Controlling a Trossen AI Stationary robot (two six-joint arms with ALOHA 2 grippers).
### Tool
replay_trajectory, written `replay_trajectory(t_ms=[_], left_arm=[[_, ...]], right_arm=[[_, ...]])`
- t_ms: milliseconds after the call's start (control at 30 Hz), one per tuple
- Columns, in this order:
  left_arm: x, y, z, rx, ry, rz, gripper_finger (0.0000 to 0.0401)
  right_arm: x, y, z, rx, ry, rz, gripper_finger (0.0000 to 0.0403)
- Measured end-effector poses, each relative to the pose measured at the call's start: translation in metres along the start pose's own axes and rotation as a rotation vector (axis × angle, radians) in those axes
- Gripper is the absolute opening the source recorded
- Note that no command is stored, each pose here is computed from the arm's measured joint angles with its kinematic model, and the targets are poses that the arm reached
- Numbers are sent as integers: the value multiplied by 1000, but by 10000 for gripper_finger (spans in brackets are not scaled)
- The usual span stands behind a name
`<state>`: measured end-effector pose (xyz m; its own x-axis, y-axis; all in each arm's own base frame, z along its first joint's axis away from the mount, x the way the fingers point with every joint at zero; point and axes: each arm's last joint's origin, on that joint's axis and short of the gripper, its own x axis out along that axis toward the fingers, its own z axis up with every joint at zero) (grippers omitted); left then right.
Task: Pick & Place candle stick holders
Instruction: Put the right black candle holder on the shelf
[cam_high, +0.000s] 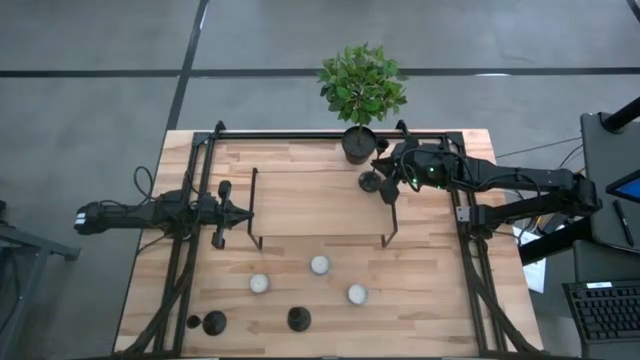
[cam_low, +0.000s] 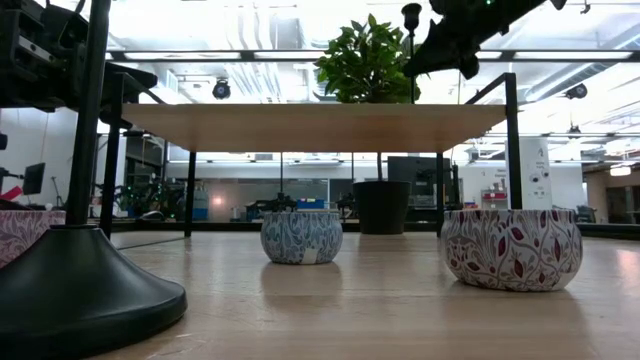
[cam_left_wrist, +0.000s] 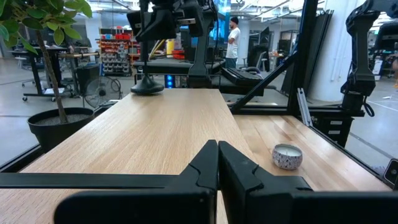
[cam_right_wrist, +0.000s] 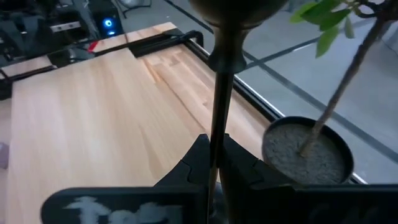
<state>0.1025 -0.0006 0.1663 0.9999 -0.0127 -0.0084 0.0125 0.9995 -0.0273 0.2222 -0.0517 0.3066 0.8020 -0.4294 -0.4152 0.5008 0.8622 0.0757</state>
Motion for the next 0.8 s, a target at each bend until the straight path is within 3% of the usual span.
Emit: replay_trajectory(t_ms=[533, 800], left_arm=[[0, 0, 0, 0, 1, 1, 10], [0, 0, 0, 0, 1, 0, 10]], right_arm=[[0, -1, -5, -12, 40, -25, 14], [1, -1, -8, 18, 61, -31, 54]])
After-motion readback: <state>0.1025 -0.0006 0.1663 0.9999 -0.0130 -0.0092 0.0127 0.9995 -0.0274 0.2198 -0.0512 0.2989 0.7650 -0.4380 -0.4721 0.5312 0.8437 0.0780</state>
